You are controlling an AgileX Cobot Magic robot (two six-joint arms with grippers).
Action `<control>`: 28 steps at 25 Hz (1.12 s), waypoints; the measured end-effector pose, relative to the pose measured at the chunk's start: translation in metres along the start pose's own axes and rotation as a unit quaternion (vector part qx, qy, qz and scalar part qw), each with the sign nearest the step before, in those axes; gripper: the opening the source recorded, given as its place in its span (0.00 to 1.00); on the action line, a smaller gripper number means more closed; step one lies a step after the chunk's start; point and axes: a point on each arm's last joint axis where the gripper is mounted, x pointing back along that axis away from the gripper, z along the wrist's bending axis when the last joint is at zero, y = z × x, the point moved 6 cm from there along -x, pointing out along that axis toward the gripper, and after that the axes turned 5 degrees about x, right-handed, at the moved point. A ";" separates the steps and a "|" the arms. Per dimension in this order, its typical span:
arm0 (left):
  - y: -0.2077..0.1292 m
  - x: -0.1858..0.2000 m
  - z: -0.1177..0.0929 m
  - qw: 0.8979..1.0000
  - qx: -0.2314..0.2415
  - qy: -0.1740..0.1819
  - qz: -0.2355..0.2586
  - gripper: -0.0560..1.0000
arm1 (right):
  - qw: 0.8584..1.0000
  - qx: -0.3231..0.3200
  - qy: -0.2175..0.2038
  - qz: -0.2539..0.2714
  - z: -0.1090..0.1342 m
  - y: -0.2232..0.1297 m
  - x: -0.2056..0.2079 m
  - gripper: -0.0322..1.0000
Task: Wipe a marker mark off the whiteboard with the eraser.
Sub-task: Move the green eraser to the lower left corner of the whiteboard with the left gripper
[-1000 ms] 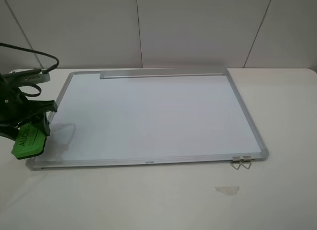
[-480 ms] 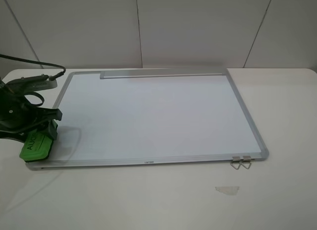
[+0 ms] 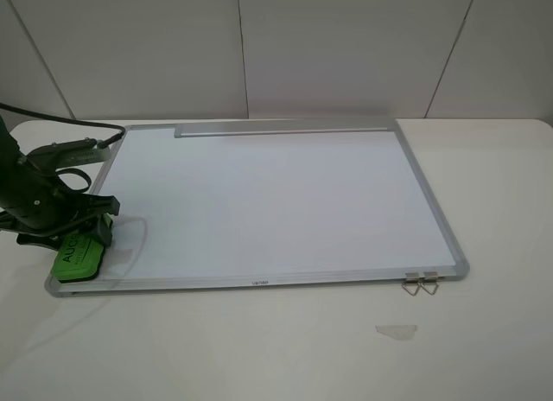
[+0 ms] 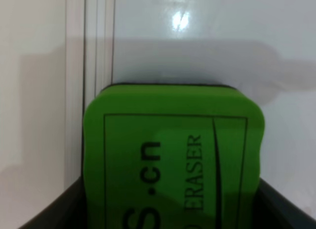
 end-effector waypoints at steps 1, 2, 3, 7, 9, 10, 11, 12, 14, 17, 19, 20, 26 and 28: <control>0.000 0.000 0.000 1.000 -0.002 0.000 0.000 0.61 | 1.000 0.000 0.000 0.000 0.000 0.000 0.000 0.82; 0.000 0.000 0.000 1.000 -0.003 0.000 0.000 0.61 | 1.000 0.000 0.000 0.000 0.000 0.000 0.000 0.82; 0.000 0.000 0.000 1.000 -0.002 0.000 0.000 0.61 | 1.000 0.000 0.000 0.000 0.000 0.000 0.000 0.82; 0.000 0.000 0.000 1.000 -0.003 -0.001 0.000 0.61 | 1.000 0.000 0.000 0.000 0.000 0.000 0.000 0.82; 0.000 0.000 0.000 1.000 -0.003 -0.001 0.000 0.62 | 1.000 0.000 0.000 0.000 0.000 0.000 0.000 0.82; 0.000 0.000 0.000 1.000 -0.003 -0.001 0.000 0.63 | 1.000 0.000 0.000 0.000 0.000 0.000 0.000 0.82; 0.000 0.000 0.000 1.000 -0.001 -0.001 0.001 0.65 | 1.000 0.000 0.000 0.000 0.000 0.000 0.000 0.82; -0.001 0.000 -0.001 1.000 0.001 -0.002 0.002 0.67 | 1.000 0.000 0.000 0.000 0.000 0.000 0.000 0.82; -0.002 0.000 -0.001 1.000 0.003 -0.003 0.006 0.69 | 1.000 0.000 0.000 0.000 0.000 0.000 0.000 0.82; -0.003 0.000 -0.001 1.000 0.004 -0.003 0.010 0.70 | 1.000 0.000 0.000 0.000 0.000 0.000 0.000 0.82; -0.005 0.000 -0.001 1.000 0.004 -0.003 0.017 0.70 | 1.000 0.000 0.000 0.000 0.000 0.000 0.000 0.82; -0.005 0.001 -0.001 1.000 0.004 -0.002 0.023 0.70 | 1.000 0.000 0.000 0.000 0.000 0.000 0.000 0.82; 0.005 0.023 -0.010 0.998 -0.010 -0.002 0.068 0.71 | 1.000 0.000 0.000 0.000 0.000 0.000 0.000 0.82; 0.012 0.038 -0.013 0.996 -0.019 -0.001 0.081 0.71 | 1.000 0.000 0.000 0.000 0.000 0.000 0.000 0.82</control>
